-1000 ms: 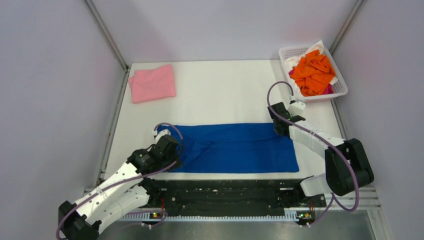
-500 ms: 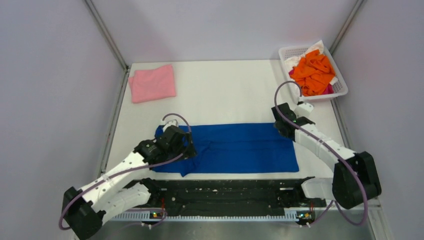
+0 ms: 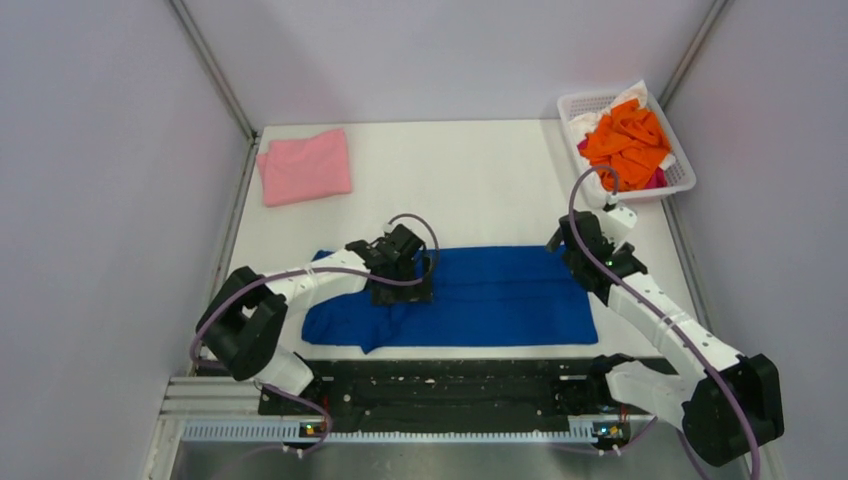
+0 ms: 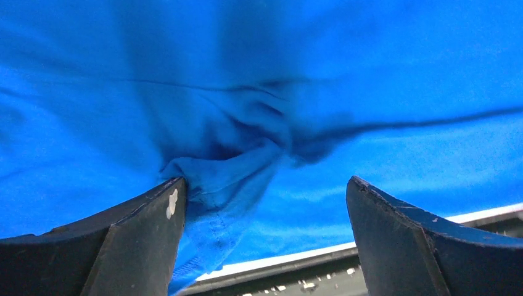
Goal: Fold and stack the t-shirts
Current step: Fold the other side of the tshirt into a rectangle
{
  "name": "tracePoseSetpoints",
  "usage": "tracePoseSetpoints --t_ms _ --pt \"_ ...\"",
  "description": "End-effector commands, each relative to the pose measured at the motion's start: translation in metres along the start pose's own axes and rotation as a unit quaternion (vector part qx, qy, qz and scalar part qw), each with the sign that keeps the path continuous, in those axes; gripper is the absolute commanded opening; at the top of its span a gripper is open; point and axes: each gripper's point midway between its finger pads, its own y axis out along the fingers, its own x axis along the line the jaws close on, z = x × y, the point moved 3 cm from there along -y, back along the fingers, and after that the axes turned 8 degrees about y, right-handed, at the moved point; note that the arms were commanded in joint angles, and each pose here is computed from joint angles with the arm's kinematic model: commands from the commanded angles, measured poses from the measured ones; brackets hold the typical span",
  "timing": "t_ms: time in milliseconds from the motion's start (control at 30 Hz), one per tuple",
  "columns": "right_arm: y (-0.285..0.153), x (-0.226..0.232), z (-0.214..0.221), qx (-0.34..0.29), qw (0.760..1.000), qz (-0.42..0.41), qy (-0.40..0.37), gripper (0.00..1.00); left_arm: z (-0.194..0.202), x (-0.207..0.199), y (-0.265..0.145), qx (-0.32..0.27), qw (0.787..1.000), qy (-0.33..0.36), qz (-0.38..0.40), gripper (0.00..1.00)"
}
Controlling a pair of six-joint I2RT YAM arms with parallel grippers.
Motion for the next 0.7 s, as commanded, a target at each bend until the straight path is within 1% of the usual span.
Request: tracePoseSetpoints --t_ms 0,167,300,400,500,567,600,667 --pt "-0.006 0.006 -0.01 -0.021 0.999 -0.021 0.016 0.99 0.015 -0.045 -0.022 0.008 0.994 0.06 0.092 0.99" --pt "-0.004 0.006 -0.007 -0.019 0.999 -0.02 0.02 0.99 0.037 -0.082 -0.038 0.019 0.982 0.112 0.148 0.99" --pt "-0.002 0.009 -0.005 -0.014 0.999 -0.028 0.013 0.99 0.046 -0.095 -0.036 0.03 0.981 0.143 0.129 0.99" --pt "-0.002 0.016 -0.003 -0.008 0.999 -0.048 0.004 0.99 0.049 -0.104 -0.042 0.029 0.976 0.166 0.136 0.99" --pt "-0.002 0.021 -0.002 -0.004 0.998 -0.066 -0.003 0.99 0.043 -0.107 -0.056 0.005 0.973 0.18 0.145 0.99" --pt "-0.003 0.026 -0.001 0.001 0.996 -0.083 -0.009 0.99 0.036 -0.102 -0.066 -0.019 0.974 0.182 0.137 0.99" --pt "-0.003 0.029 0.0 0.003 0.996 -0.094 -0.01 0.99 0.031 -0.096 -0.072 -0.039 0.975 0.179 0.123 0.99" --pt "-0.005 0.036 0.002 0.008 0.993 -0.119 -0.013 0.99 0.019 -0.076 -0.076 -0.077 0.981 0.164 0.07 0.99"
